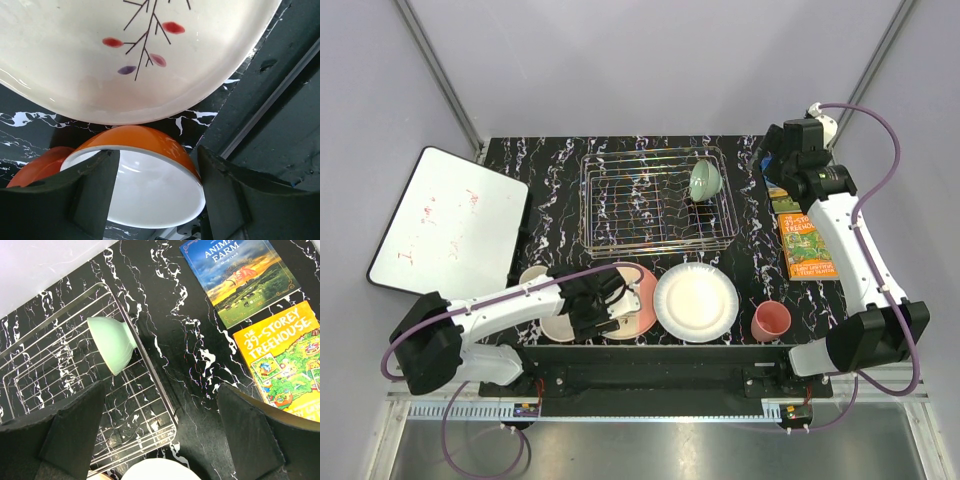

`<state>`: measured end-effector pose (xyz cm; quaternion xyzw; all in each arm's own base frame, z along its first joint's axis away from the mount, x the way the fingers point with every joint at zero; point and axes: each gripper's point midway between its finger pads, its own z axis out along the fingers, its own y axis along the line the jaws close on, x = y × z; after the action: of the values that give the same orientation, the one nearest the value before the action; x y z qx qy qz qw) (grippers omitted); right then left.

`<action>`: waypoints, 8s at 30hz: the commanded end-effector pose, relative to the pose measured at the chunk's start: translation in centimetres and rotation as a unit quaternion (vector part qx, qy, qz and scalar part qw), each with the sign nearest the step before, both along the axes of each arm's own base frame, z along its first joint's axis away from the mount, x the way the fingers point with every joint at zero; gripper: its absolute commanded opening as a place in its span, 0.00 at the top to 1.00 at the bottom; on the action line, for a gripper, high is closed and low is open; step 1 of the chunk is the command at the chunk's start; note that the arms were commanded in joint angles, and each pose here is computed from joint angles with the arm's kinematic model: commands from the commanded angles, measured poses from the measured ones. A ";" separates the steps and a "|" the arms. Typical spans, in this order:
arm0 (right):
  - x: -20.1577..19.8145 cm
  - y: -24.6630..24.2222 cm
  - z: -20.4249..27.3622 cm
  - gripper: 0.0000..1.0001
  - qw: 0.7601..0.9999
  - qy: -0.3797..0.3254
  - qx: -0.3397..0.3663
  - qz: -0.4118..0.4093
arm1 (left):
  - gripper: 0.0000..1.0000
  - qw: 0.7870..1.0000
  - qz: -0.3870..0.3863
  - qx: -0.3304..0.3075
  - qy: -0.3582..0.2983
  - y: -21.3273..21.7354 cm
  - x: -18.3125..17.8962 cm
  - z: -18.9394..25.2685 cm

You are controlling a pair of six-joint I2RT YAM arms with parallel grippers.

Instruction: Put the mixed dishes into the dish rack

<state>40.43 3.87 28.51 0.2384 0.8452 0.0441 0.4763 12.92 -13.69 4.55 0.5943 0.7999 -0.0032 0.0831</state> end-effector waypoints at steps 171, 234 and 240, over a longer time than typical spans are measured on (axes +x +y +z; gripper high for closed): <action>-16.5 9.4 -24.6 0.17 0.924 0.235 0.255 0.164 | 0.01 0.916 0.112 -0.386 0.007 -12.9 14.9 18.6; -12.5 13.0 4.8 1.00 0.923 -0.177 -0.026 0.342 | 0.01 0.874 0.418 -0.235 -0.083 2.0 27.9 12.7; -7.6 14.0 12.2 1.00 0.864 -0.322 -0.163 0.351 | 0.01 0.870 0.433 -0.230 -0.057 1.6 27.7 11.1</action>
<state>28.15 16.62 28.28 -0.1252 0.8231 0.1806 0.5237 40.51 -12.07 16.50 0.1669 0.9426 -0.1143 0.2655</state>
